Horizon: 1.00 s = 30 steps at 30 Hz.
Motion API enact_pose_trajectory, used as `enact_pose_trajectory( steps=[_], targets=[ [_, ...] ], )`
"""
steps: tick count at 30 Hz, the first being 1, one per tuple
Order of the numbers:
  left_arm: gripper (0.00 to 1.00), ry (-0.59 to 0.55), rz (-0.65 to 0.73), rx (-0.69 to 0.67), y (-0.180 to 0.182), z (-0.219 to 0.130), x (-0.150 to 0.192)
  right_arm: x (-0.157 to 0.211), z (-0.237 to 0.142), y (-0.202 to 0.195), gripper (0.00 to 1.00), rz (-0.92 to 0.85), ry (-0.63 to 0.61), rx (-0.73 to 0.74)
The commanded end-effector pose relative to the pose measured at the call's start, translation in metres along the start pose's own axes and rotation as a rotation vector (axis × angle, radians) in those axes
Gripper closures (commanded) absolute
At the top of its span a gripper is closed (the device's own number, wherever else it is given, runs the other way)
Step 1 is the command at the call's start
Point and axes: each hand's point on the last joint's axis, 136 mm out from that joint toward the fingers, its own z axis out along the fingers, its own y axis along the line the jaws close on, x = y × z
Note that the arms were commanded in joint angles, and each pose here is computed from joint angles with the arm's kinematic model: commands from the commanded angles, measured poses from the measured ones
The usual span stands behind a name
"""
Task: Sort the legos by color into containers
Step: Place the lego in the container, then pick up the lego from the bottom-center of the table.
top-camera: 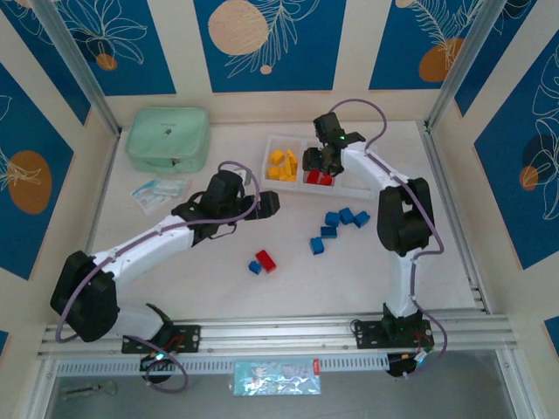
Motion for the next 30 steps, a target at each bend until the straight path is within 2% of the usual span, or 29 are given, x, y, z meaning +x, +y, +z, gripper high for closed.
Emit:
enact_pose_trajectory(
  steps=[1,7,15,30],
  targets=[
    [0.00,-0.020,0.019,0.000,0.003,-0.018,-0.004,0.015,-0.036,0.021,0.30,-0.009,-0.003,-0.076],
    [0.00,0.000,0.020,-0.059,0.024,-0.032,0.014,0.069,-0.051,0.043,0.29,-0.013,0.095,-0.153],
    [0.00,0.033,-0.021,-0.152,0.057,-0.053,0.044,0.154,-0.063,0.087,0.27,-0.132,0.222,-0.215],
    [0.00,0.074,-0.115,-0.262,0.094,-0.081,0.081,0.266,-0.068,0.150,0.26,-0.282,0.362,-0.352]
  ],
)
